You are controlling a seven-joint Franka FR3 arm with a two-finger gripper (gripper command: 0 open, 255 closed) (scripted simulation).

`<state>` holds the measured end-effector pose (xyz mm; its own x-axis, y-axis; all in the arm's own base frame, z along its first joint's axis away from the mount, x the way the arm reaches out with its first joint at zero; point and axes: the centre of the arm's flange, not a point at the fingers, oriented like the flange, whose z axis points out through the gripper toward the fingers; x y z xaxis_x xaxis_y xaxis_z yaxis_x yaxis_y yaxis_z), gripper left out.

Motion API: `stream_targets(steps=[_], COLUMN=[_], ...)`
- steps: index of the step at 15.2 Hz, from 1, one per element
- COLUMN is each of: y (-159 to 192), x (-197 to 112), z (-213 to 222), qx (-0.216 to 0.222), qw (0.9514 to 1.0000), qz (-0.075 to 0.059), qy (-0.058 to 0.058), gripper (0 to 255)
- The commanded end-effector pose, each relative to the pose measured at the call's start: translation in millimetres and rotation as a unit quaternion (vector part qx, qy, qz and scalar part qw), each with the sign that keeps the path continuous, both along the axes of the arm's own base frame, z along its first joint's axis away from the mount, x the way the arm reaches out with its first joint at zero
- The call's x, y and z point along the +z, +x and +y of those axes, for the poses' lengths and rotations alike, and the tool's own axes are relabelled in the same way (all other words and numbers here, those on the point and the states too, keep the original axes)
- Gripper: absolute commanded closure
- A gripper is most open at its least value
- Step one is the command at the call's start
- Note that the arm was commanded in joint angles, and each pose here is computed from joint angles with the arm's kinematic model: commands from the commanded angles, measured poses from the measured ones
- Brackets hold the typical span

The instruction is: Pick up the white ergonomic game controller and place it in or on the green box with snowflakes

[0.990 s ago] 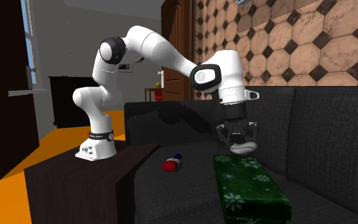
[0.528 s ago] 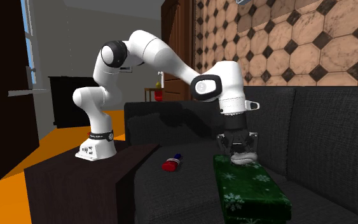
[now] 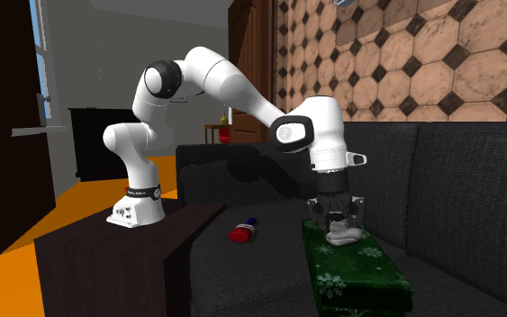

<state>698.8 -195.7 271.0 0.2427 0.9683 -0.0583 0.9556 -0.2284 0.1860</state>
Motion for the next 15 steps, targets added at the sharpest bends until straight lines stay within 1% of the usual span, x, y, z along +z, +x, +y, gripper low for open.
stream_targets(steps=[1,3,4,9,13,15], y=[0.1,0.1,0.1,0.1,-8.2,-8.3], x=[-0.1,-0.1,-0.1,-0.1,49.0,48.9], z=[0.1,0.1,0.1,0.2,5.2,5.2], qx=[0.0,0.0,0.0,0.0,0.0,0.0], qw=[1.0,1.0,1.0,1.0,1.0,1.0], qz=[0.0,0.0,0.0,0.0,0.0,0.0], qy=[0.0,0.0,0.0,0.0,0.0,0.0], gripper=[255,255,0,0,0,0])
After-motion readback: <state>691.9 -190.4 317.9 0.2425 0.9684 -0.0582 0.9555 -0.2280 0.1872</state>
